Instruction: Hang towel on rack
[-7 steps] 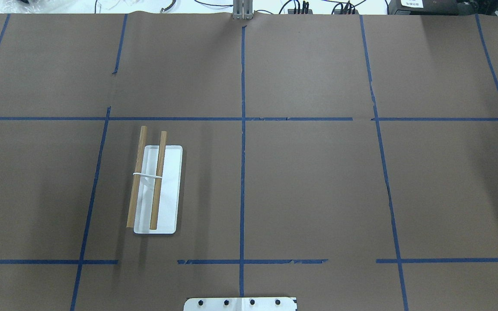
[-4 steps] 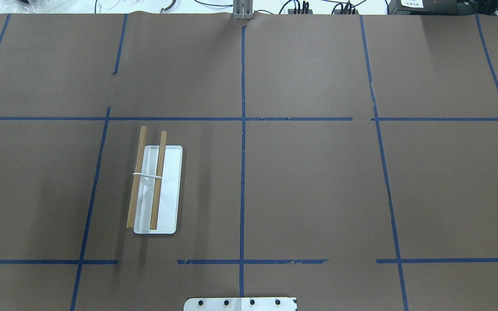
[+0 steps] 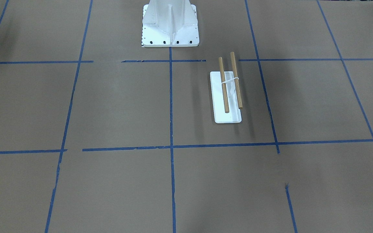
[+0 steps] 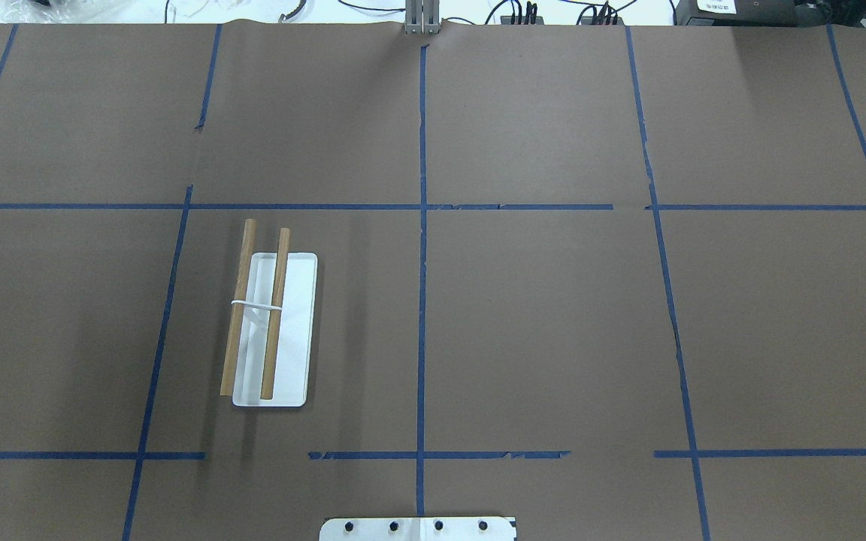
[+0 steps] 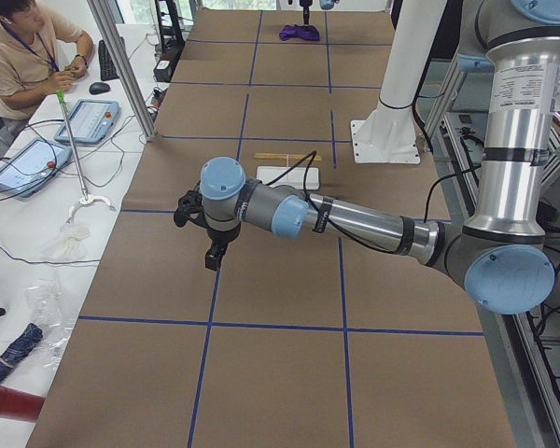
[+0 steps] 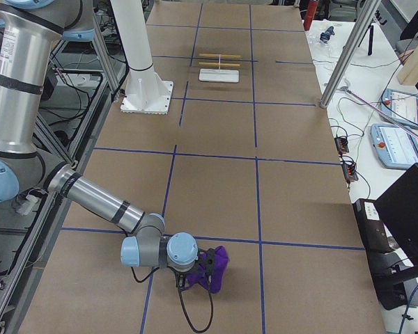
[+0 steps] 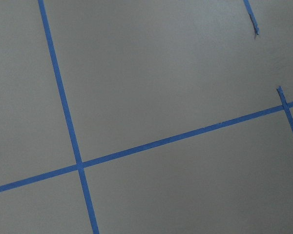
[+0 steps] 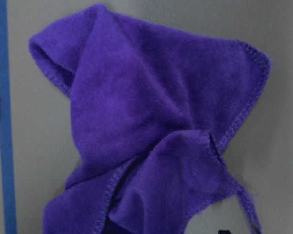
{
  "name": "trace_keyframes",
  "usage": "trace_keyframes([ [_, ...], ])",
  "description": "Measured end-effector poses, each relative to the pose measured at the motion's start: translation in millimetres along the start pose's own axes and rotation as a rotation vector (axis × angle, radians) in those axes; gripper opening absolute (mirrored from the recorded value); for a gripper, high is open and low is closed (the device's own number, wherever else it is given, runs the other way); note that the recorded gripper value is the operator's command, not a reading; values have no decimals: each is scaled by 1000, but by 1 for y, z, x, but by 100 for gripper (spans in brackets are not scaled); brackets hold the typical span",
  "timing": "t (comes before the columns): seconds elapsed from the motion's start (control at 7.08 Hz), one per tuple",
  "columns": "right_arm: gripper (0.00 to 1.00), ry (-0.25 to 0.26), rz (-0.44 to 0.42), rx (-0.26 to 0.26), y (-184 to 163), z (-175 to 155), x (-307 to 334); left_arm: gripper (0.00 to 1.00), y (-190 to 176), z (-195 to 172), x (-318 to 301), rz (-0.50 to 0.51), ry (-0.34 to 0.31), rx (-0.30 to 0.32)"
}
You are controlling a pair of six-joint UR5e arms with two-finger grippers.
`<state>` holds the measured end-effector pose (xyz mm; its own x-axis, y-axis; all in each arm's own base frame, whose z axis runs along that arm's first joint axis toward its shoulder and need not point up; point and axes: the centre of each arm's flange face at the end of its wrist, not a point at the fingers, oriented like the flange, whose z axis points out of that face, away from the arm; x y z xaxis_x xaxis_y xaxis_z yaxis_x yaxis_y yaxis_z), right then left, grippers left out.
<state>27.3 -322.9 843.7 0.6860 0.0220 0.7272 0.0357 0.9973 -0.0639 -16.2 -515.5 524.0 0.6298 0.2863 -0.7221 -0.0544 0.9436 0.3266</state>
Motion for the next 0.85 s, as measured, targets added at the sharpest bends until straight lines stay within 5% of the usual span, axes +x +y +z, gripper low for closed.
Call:
trace_keyframes([
  [0.42,0,-75,-15,25,-6,-13,-15,100,1,1,-1,-2,-1,-2],
  [0.85,0,-127,-34,192,-12,-112,-81,100,-3,-2,2,36,1,41],
])
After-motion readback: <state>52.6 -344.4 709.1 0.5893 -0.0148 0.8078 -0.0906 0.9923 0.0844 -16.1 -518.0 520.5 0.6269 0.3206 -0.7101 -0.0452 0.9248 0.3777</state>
